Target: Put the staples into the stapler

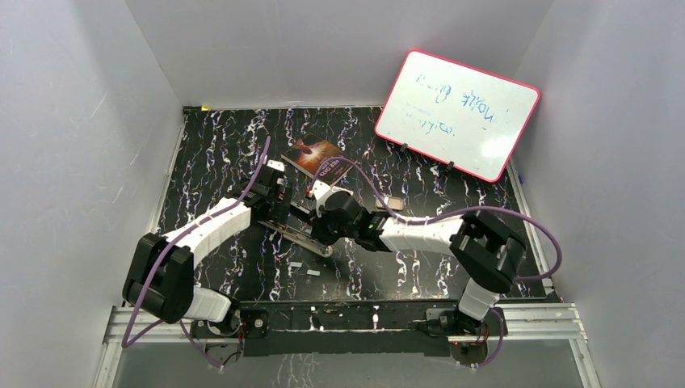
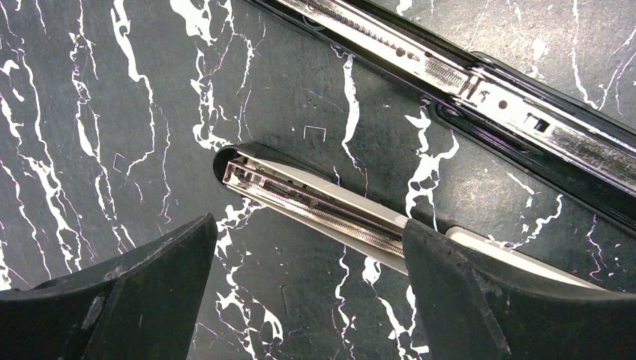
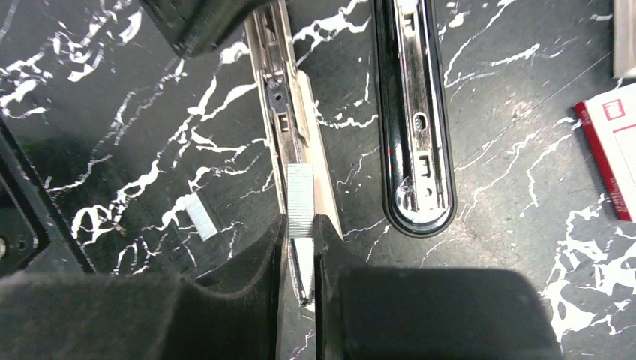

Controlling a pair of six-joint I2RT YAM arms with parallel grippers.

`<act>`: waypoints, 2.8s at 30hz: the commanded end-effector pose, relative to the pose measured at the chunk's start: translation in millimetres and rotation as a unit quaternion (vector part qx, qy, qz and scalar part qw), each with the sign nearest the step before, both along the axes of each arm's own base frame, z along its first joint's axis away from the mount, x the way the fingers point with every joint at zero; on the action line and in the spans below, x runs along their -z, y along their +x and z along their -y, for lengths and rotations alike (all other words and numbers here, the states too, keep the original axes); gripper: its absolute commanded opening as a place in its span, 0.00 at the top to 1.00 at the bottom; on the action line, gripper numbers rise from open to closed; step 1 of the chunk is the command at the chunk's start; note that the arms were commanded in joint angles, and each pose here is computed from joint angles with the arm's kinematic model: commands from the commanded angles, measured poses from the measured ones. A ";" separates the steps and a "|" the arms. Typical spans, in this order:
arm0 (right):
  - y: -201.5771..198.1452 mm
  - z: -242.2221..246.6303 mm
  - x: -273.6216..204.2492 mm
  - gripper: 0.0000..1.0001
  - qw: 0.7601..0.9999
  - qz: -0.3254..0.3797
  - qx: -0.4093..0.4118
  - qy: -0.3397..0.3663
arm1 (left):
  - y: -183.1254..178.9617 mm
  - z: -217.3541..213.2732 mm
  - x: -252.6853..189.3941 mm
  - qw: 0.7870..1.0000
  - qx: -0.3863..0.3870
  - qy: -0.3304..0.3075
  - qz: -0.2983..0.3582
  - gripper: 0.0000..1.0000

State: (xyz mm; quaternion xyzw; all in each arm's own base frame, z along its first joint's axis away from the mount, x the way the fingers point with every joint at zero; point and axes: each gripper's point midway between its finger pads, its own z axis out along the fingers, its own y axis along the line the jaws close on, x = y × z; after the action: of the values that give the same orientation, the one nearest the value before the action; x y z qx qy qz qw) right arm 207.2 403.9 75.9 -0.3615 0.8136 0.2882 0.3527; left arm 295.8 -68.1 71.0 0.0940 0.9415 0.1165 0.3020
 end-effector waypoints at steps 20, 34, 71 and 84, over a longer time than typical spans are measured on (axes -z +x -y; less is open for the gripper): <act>1.8 -17.3 -15.9 1.00 0.999 -0.023 -0.011 0.032 | -3.4 -3.8 -1.1 1.000 0.002 0.014 0.002 0.07; 4.7 -13.4 -13.3 1.00 0.999 -0.023 -0.001 0.023 | -3.5 -3.4 -1.1 1.000 0.003 0.014 0.002 0.07; 15.2 -8.0 -15.0 1.00 1.000 0.004 0.009 -0.004 | -3.4 -3.6 -1.1 1.000 0.003 0.014 0.002 0.07; -7.0 -24.8 -39.0 1.00 0.996 -0.005 -0.052 0.077 | -3.1 -2.8 -1.7 1.000 0.004 0.014 0.004 0.07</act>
State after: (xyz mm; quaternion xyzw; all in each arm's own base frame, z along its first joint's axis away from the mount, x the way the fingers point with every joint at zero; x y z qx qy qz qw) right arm 198.5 414.1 95.2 -0.3759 0.7877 0.3407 0.3494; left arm 294.9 -69.0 69.3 0.0983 0.9410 0.1169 0.3019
